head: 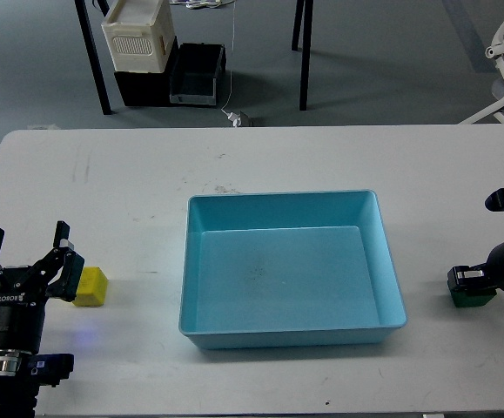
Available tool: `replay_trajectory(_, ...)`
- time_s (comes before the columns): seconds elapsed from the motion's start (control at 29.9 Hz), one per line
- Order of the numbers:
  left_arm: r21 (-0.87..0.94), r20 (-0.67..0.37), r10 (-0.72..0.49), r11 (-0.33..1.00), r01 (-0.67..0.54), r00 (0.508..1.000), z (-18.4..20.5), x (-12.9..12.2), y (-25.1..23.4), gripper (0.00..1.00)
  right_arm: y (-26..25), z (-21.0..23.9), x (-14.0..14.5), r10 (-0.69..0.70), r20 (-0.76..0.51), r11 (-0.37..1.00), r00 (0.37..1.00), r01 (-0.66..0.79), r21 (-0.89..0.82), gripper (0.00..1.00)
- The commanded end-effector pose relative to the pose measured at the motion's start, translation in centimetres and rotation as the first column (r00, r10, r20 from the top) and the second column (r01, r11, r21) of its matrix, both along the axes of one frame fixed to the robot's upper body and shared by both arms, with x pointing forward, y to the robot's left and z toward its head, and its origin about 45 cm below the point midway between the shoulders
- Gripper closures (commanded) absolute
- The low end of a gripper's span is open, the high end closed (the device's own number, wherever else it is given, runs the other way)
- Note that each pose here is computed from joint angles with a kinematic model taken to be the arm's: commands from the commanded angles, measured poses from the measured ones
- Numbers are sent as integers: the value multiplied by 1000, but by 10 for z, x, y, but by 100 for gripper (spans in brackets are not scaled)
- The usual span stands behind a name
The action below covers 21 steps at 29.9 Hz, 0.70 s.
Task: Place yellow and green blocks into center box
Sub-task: 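Close the right gripper on the green cube and lift it, then carry the green cube into the blue tray and lower it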
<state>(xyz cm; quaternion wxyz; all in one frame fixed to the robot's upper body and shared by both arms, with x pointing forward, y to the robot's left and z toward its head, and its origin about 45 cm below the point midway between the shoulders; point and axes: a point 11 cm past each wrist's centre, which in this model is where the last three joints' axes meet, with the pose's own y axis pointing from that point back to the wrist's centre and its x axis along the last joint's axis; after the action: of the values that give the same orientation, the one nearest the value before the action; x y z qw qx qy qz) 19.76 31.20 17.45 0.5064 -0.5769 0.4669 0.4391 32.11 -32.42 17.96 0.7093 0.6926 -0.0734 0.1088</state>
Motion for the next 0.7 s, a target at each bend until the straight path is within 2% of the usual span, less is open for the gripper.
replay_trajectory(0.0,0,0,-1,1000,1,1000,0,0,0,0,5,8,6,-3,24,1000,1000,3,23,100)
replay_trajectory(0.13,0,0,0,1000,0,1000,0,0,0,0,25,29,16,13,78,996,997,-20,92,100)
replay_trajectory(0.3,-1,1,-1,1000,1,1000,0,0,-1,0,50,91,50,3,224,981,975,-46,187,100)
replay_trajectory(0.47,0,-2,1,1000,-1,1000,0,-1,0,0,87,143,62,-42,239,940,970,-43,339,100)
replay_trajectory(0.53,0,-3,1,1000,-1,1000,0,-1,0,0,109,149,62,-11,228,927,974,-75,366,100)
replay_trajectory(0.67,-2,-1,-4,1000,4,1000,0,0,-1,0,158,123,50,112,164,918,980,-165,360,100)
